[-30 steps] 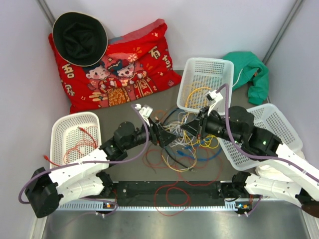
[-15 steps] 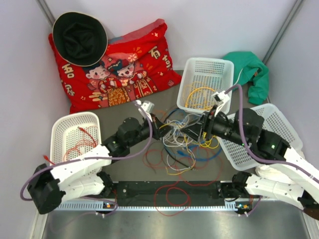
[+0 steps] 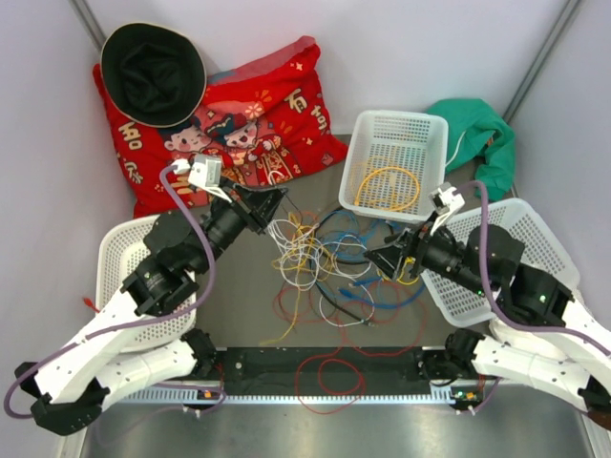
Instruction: Untangle the cables
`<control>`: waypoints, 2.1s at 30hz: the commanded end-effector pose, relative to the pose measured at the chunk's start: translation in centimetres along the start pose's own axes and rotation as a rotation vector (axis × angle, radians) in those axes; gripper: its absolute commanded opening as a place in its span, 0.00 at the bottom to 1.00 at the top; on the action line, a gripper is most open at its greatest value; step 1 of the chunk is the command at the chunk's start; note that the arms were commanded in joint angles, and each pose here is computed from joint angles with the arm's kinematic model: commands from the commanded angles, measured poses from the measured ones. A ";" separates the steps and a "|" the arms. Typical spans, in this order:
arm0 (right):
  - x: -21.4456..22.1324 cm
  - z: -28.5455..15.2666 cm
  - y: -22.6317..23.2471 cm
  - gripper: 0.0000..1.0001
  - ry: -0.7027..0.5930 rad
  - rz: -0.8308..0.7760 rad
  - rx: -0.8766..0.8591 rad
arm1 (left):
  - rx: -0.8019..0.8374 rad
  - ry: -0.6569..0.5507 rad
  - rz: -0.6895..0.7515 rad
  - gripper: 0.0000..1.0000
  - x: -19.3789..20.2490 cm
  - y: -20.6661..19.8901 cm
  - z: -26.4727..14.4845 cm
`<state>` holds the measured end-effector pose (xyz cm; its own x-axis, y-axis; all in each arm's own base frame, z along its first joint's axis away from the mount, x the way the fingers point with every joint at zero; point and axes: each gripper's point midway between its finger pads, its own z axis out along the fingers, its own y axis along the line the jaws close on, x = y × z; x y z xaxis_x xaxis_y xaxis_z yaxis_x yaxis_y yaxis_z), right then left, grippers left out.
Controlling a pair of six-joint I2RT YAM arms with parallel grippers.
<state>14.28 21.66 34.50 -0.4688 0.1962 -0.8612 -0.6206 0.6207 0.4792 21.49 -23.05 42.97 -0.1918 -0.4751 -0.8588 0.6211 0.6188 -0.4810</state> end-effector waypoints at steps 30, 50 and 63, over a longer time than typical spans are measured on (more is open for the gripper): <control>-9.4 8.2 7.4 0.67 -0.283 -0.170 -0.227 | 0.055 0.045 -0.014 0.00 -3.1 -3.8 3.9; -19.1 2.2 4.7 0.00 -0.439 -0.257 0.108 | -0.347 0.032 -0.011 0.99 -0.4 5.2 -0.3; -24.2 -4.0 3.7 0.00 -0.523 -0.265 0.260 | -0.450 0.049 -0.060 0.99 5.6 10.0 -3.8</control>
<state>20.95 19.04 56.22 0.0360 0.3227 -0.9458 -0.5446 0.7999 0.2522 23.70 -16.84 33.87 -0.2560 -0.4613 -0.8495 0.2211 0.8276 -0.5160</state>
